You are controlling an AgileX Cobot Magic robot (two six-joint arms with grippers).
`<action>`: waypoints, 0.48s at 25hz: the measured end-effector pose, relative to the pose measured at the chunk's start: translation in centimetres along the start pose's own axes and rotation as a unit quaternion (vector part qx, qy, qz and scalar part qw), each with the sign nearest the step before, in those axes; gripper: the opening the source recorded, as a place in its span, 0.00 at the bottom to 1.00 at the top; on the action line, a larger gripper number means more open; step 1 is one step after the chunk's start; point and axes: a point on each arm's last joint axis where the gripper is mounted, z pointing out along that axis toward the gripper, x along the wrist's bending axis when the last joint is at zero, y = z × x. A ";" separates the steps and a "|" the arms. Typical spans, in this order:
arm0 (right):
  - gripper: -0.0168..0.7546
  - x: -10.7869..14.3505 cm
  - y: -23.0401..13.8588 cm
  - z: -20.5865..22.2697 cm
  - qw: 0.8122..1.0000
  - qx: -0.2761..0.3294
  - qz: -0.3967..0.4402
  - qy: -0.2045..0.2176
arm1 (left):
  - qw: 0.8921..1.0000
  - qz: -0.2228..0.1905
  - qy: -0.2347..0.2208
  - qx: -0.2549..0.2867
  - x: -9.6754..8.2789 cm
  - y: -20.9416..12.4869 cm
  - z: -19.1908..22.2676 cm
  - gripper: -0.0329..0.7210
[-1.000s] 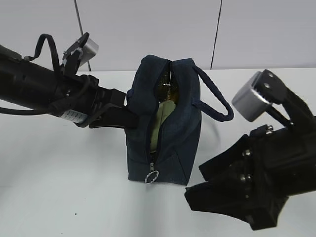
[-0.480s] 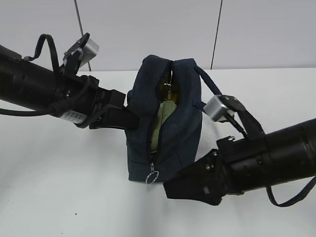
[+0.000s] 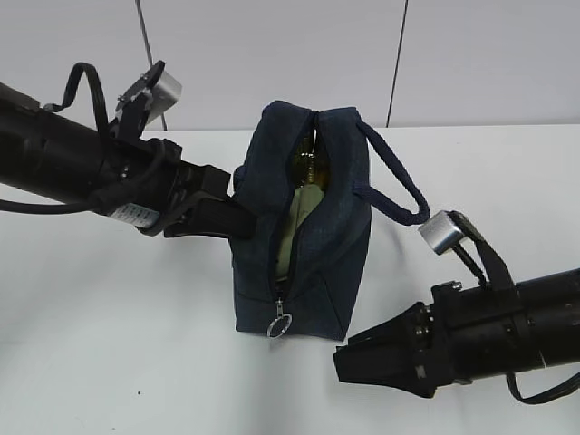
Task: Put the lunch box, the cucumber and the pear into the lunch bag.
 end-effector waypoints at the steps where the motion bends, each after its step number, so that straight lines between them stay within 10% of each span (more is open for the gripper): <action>1: 0.43 -0.1 -0.1 0.1 1.000 0.001 0.004 0.002 | 1.000 0.000 0.000 0.000 0.0 0.0 0.0 0.02; 12: 0.43 -1.4 -0.9 1.2 0.997 -0.008 -0.076 0.016 | 1.000 0.000 0.000 0.000 0.0 0.0 0.0 0.02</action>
